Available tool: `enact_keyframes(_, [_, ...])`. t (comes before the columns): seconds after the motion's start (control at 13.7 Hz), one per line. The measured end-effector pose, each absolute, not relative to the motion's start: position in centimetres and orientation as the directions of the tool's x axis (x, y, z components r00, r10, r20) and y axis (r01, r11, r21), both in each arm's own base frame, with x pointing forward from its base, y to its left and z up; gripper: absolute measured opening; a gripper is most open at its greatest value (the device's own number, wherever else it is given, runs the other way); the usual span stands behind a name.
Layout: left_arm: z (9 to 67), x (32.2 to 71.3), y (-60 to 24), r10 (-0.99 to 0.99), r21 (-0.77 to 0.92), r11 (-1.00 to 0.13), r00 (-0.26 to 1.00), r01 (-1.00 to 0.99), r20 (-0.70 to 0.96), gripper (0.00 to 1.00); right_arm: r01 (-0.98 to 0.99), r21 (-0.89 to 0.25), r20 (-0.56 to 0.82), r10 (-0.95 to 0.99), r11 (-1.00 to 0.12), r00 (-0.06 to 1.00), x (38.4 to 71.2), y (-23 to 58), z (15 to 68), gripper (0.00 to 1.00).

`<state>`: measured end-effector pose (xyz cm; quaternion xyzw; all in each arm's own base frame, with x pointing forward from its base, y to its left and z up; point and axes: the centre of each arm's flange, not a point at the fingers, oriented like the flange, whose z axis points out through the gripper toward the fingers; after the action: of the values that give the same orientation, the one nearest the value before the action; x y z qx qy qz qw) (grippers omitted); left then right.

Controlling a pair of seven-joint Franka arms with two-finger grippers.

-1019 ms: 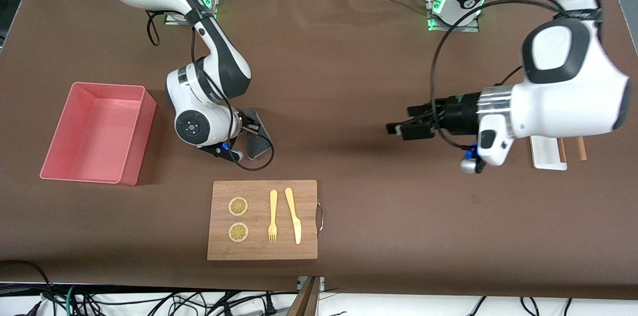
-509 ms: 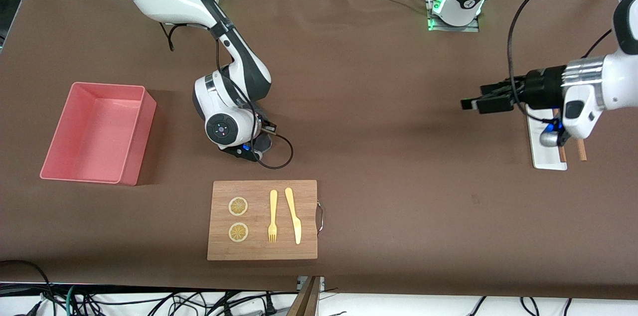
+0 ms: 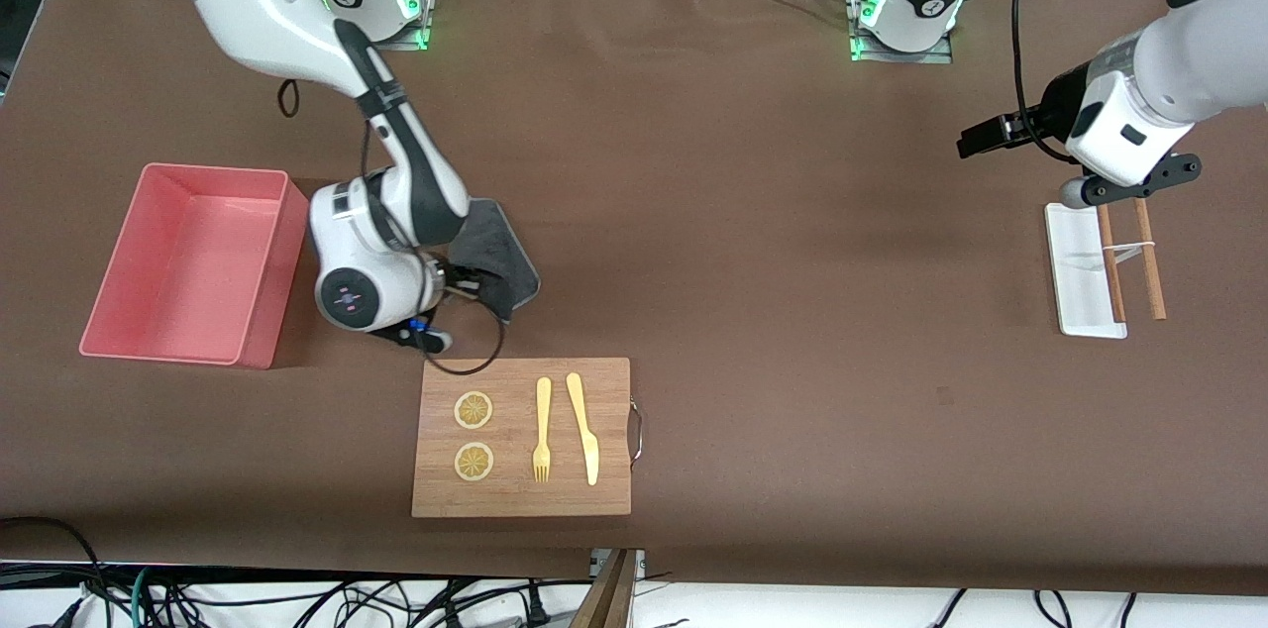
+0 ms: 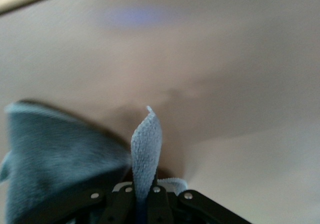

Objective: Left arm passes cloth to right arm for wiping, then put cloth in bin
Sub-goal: 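Retract the left gripper while the right gripper lowers the cloth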

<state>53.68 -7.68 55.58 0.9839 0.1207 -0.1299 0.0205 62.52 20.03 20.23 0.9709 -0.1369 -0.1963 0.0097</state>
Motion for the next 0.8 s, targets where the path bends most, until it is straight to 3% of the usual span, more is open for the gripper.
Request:
enact_keyframes(0.22, [56.0, 54.5, -6.1, 0.196, -0.096, -0.979, 0.966, 0.182, -0.167, 1.0, -0.206, 0.111, -0.381, -0.233, -0.972, 0.895, 63.3, 15.6, 20.0, 0.02])
enact_keyframes(0.51, [60.2, 56.7, -5.5, 0.177, -0.085, -0.981, 0.983, 0.173, -0.046, 1.0, -0.15, 0.121, -0.391, -0.186, -0.981, 0.901, 63.7, 12.5, 20.1, 0.02])
enact_keyframes(0.8, [60.2, 57.4, -3.0, 0.179, -0.041, -0.984, 0.979, 0.176, -0.095, 1.0, -0.062, 0.102, -0.399, -0.098, -0.993, 0.912, 64.5, 7.9, 20.7, 0.02])
